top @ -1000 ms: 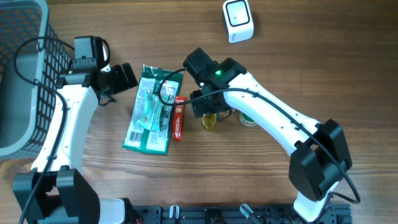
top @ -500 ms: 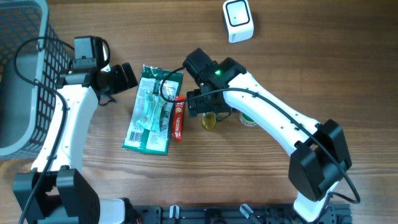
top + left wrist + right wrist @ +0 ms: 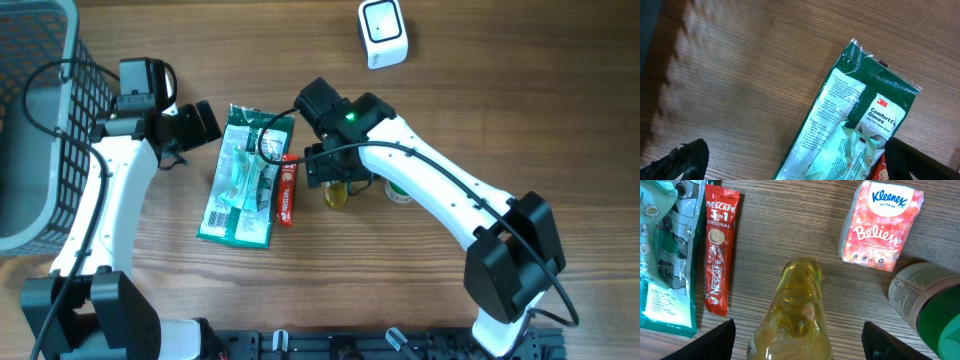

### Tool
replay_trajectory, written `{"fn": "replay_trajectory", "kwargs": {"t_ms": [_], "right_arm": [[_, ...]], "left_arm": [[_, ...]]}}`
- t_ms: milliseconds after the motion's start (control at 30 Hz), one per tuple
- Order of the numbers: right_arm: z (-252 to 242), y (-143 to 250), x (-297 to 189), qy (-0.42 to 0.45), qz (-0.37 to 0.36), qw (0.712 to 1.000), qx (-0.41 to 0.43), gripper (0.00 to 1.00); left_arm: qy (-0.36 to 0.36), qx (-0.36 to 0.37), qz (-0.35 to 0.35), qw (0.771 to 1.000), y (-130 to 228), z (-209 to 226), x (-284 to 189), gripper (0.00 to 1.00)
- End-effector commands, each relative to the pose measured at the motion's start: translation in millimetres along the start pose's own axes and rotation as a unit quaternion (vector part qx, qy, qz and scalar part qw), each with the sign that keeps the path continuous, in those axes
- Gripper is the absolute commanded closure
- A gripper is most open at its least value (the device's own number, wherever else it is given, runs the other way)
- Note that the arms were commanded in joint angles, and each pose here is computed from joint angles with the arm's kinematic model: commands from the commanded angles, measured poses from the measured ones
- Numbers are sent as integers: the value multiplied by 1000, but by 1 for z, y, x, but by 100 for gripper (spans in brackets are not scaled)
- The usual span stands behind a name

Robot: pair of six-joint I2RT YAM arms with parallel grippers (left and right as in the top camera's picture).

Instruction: Scan the item barcode

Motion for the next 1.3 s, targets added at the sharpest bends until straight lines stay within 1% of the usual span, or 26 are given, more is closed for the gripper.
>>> {"fn": "replay_trajectory", "kwargs": {"t_ms": [0, 300, 433, 467, 600, 633, 733, 800, 933, 1267], "right_arm": [[-2, 5, 11, 16, 13, 1000, 1, 19], [3, 9, 11, 17, 14, 1000, -6, 19], [1, 11, 16, 19, 17, 1000, 7, 18], [0, 13, 20, 20, 18, 1000, 6, 0], [2, 8, 20, 13, 7, 1000, 8, 0], [2, 8, 20, 13, 7, 1000, 8, 3], [1, 7, 20, 16, 4, 1000, 8, 20], [2, 5, 18, 13, 1, 1000, 9, 27], [4, 1, 12, 7, -7, 1000, 11, 30], [4, -1, 10, 9, -11, 1000, 10, 28]], "left_arm": [[4, -4, -5, 1000, -3, -1, -3, 0], [5, -4, -5, 1000, -3, -1, -3, 0], [4, -4, -5, 1000, -3, -1, -3, 0], [4, -4, -5, 1000, -3, -1, -3, 0], [4, -4, -5, 1000, -3, -1, -3, 0], [4, -4, -5, 1000, -3, -1, -3, 0], [4, -4, -5, 1000, -3, -1, -3, 0], [4, -4, -5, 1000, -3, -1, -3, 0], [4, -4, -5, 1000, -3, -1, -3, 0], [4, -4, -5, 1000, -3, -1, -3, 0]]}}
Point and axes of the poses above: each gripper's point midway between its finger pads, its own x axis out along the fingers, its own z axis along the line the jaws close on, y = z × x, the point moved 5 cm from there along -x, back along the fingers, and after that the axes turned 7 degrees about x, right-handed, at the moved point
